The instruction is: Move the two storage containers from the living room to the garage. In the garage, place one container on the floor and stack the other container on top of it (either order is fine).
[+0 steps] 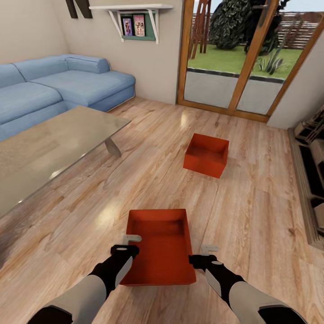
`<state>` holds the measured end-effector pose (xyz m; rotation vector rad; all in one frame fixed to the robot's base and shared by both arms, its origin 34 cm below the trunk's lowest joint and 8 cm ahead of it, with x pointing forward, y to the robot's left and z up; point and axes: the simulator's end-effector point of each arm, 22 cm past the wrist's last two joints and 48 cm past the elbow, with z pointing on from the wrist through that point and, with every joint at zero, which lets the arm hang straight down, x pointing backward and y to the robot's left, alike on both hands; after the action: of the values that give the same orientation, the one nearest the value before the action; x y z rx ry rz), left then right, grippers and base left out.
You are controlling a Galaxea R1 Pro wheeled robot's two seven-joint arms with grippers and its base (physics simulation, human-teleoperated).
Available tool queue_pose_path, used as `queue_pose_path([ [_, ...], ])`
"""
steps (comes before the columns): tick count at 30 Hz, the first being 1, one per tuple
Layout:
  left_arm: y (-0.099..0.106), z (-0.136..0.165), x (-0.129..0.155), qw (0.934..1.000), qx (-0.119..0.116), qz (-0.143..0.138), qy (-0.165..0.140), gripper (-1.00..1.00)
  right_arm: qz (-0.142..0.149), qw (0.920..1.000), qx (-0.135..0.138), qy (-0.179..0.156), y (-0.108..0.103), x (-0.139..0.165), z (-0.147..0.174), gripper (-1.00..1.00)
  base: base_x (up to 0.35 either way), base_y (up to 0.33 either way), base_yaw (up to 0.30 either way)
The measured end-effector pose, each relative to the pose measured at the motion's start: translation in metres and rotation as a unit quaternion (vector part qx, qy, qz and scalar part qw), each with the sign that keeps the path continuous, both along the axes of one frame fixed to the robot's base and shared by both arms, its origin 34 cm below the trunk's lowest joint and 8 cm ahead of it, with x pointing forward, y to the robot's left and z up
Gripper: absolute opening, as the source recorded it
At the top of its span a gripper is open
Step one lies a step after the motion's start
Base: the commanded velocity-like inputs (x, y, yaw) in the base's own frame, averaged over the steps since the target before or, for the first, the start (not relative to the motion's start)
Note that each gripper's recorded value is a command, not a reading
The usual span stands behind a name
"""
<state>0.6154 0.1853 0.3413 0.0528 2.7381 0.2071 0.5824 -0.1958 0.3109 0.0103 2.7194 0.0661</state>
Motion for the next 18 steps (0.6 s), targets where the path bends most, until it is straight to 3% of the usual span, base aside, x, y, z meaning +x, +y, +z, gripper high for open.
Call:
queue_pose_path([
  [6, 0.004, 0.001, 0.002, 1.0000, 0.004, -0.001, -0.004, 1.00, 0.000, 1.0000, 0.000, 0.000, 0.001, 0.000, 0.000, 1.00, 0.000, 0.000, -0.001],
  [11, 0.034, -0.001, 0.003, 0.9998, 0.017, 0.012, -0.006, 1.00, 0.000, 1.0000, 0.000, -0.001, 0.000, 0.000, 0.000, 1.00, 0.000, 0.000, 0.000],
  [18, 0.038, 0.004, 0.012, 0.9996, 0.017, 0.015, -0.017, 1.00, -0.001, 1.0000, -0.002, -0.003, -0.003, 0.001, 0.000, 1.00, 0.000, 0.000, 0.000],
])
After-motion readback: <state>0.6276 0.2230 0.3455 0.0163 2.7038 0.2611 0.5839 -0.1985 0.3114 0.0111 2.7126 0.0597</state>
